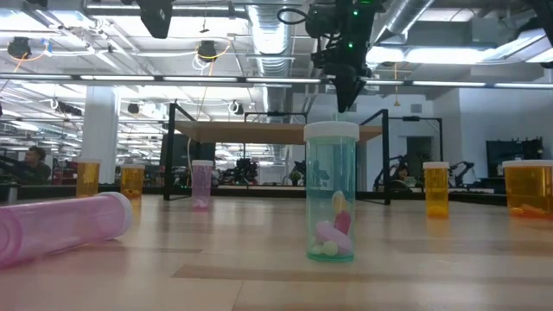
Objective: Pick and place medicine bottles onto shelf by color
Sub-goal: Align the right small green pill bottle with the other small green pill bottle on the shelf, then put the top small pink pill bottle on the shelf
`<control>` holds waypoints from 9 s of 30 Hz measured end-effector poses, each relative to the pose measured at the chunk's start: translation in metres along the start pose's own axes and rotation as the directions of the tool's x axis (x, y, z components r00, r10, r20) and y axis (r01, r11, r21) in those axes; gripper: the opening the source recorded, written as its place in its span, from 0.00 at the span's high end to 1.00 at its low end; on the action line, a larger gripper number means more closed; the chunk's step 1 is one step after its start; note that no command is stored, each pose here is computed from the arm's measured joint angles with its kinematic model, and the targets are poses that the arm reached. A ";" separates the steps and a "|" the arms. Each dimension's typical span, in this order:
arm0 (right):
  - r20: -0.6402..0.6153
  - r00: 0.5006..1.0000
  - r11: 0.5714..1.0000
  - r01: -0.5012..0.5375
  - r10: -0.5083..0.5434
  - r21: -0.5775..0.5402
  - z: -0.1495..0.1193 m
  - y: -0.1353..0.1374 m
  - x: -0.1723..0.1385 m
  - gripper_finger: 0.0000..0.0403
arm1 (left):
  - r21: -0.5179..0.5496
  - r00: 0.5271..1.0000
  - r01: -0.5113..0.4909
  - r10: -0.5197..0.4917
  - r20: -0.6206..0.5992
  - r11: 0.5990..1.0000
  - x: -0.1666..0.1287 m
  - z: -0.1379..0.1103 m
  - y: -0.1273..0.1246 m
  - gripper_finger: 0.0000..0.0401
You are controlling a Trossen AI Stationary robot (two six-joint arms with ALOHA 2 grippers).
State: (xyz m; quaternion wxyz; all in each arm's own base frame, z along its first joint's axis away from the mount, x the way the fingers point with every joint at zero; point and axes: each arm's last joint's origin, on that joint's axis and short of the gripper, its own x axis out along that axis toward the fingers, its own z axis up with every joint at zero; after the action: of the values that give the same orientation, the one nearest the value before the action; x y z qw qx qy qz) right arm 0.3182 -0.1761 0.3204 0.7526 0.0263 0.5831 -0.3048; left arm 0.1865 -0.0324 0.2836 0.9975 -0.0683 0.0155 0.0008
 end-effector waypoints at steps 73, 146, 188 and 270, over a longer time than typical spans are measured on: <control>0.698 0.524 0.853 -0.458 0.488 -0.251 -0.201 0.225 -0.118 0.39 | 0.105 0.840 -0.151 0.184 -0.511 0.983 0.077 -0.069 -0.010 0.54; 0.705 0.539 0.869 -0.435 0.462 -0.237 -0.191 0.233 -0.106 0.39 | 0.002 0.782 -0.215 0.174 -0.598 0.977 0.077 -0.115 0.024 0.77; 0.642 0.563 0.842 -0.463 0.520 -0.276 -0.209 0.241 -0.108 0.39 | 0.041 0.823 -0.156 0.152 -0.547 0.987 0.181 0.086 0.228 0.73; 0.654 0.585 0.867 -0.427 0.480 -0.255 -0.199 0.235 -0.101 0.39 | 0.066 0.793 -0.230 0.227 -0.565 0.971 0.211 0.075 0.304 0.73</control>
State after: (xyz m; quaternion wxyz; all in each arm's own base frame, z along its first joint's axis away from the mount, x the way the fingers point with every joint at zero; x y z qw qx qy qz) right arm 0.2479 0.1368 0.2734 0.9682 0.0305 0.2385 -0.0686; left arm 0.3989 0.2788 0.3104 0.9397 -0.0660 0.3202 0.1007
